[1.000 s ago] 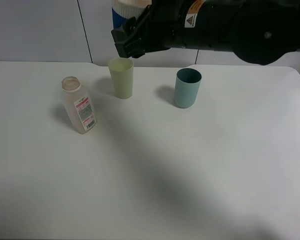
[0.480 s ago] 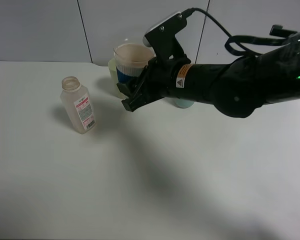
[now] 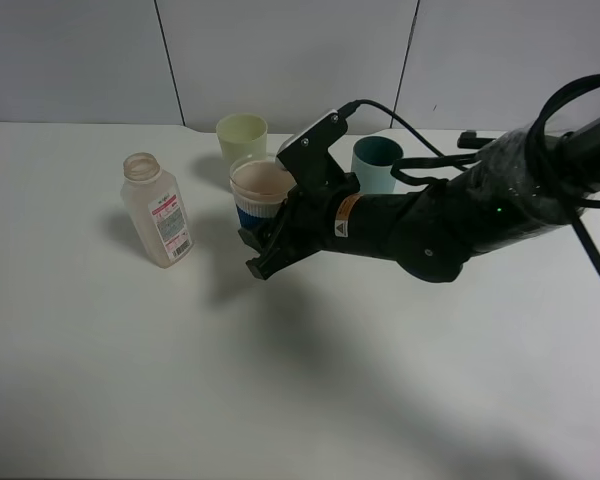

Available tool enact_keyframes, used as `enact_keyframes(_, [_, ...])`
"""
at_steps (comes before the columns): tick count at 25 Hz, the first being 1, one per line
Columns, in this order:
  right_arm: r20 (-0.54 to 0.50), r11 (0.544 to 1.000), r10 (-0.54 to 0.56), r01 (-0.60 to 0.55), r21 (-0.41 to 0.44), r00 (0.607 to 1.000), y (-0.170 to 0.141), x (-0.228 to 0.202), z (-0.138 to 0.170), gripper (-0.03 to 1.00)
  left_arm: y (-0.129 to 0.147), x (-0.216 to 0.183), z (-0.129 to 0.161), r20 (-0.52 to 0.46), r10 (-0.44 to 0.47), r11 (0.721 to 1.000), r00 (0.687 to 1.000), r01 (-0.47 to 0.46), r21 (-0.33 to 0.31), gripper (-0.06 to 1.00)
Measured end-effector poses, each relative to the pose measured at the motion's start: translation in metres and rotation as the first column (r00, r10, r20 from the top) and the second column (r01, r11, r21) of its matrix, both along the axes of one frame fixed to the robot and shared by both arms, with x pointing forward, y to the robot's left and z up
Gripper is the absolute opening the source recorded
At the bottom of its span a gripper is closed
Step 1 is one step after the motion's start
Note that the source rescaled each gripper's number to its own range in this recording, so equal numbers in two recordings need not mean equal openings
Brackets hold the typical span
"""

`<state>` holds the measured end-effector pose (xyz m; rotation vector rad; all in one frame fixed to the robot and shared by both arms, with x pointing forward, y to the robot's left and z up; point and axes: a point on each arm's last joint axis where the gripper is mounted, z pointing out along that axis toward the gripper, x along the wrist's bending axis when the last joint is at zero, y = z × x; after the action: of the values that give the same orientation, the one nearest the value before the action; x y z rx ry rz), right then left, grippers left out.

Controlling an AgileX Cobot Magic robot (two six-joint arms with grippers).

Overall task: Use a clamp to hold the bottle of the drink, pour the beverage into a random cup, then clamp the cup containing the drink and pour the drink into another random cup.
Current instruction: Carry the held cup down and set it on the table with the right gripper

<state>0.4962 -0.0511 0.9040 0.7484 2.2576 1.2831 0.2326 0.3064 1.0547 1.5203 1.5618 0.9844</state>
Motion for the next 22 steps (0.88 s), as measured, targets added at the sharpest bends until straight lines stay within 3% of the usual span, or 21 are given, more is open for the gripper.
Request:
enact_keyframes(6, [-0.050, 0.999, 0.001, -0.003, -0.046, 0.999, 0.000, 0.000, -0.028, 0.01, 0.000, 0.000, 0.000, 0.000, 0.000, 1.000, 1.000, 0.000, 0.000, 1.00])
enact_keyframes(17, [-0.027, 0.999, 0.017, -0.018, -0.037, 0.999, 0.002, 0.000, -0.032, 0.01, 0.000, 0.000, 0.000, 0.000, 0.000, 1.000, 1.000, 0.000, 0.000, 1.00])
enact_keyframes(22, [-0.051, 0.998, 0.021, -0.025, -0.066, 0.998, 0.001, -0.001, -0.049, 0.01, 0.000, 0.000, 0.000, 0.000, 0.000, 1.000, 1.000, 0.000, 0.000, 1.00])
